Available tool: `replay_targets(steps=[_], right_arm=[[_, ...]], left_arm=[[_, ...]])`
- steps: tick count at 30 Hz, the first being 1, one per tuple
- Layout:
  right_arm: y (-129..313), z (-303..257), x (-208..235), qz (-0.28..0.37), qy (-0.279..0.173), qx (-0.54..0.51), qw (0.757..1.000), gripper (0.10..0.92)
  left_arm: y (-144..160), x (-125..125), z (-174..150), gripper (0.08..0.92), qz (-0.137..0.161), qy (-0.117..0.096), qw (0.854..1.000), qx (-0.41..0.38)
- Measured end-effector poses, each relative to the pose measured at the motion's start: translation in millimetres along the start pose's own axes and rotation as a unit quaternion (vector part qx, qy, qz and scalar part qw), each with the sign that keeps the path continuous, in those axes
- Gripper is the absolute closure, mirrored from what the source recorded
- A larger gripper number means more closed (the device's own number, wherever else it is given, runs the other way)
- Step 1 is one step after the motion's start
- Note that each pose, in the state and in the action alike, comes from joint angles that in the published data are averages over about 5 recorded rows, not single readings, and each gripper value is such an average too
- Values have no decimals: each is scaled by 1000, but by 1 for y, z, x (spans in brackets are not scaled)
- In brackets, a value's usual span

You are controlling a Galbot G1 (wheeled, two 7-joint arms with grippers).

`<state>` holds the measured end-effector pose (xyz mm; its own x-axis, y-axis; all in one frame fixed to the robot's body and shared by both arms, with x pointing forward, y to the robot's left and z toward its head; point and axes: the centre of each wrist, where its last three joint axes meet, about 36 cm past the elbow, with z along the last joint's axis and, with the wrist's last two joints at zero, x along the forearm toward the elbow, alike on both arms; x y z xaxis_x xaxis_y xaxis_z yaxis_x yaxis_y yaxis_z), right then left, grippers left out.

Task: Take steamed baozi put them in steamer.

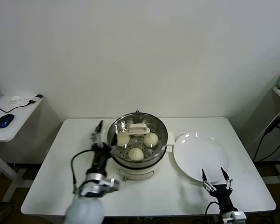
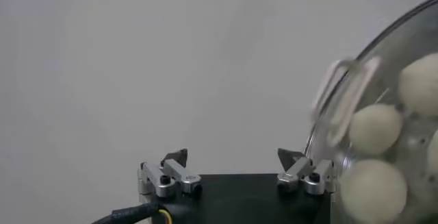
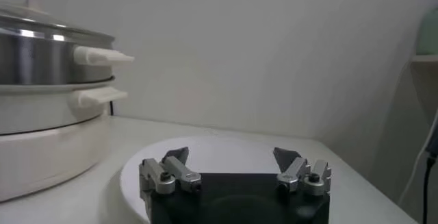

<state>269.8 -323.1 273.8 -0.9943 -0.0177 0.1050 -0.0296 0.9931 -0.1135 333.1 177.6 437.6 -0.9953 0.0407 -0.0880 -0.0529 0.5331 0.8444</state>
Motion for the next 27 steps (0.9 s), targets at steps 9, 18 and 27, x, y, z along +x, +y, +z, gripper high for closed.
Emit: replay_targets(steps=[9, 18, 27], right_arm=[[7, 3, -1, -4, -2, -7, 1000, 200], [8, 7, -3, -8, 1, -9, 1000, 200], [8, 10, -7, -11, 3, -9, 1000, 200]], left_arm=[[9, 31, 91, 177, 21, 31, 978, 203], [-18, 58, 139, 177, 37, 83, 936, 340], [-35, 78, 155, 177, 40, 104, 909, 401]])
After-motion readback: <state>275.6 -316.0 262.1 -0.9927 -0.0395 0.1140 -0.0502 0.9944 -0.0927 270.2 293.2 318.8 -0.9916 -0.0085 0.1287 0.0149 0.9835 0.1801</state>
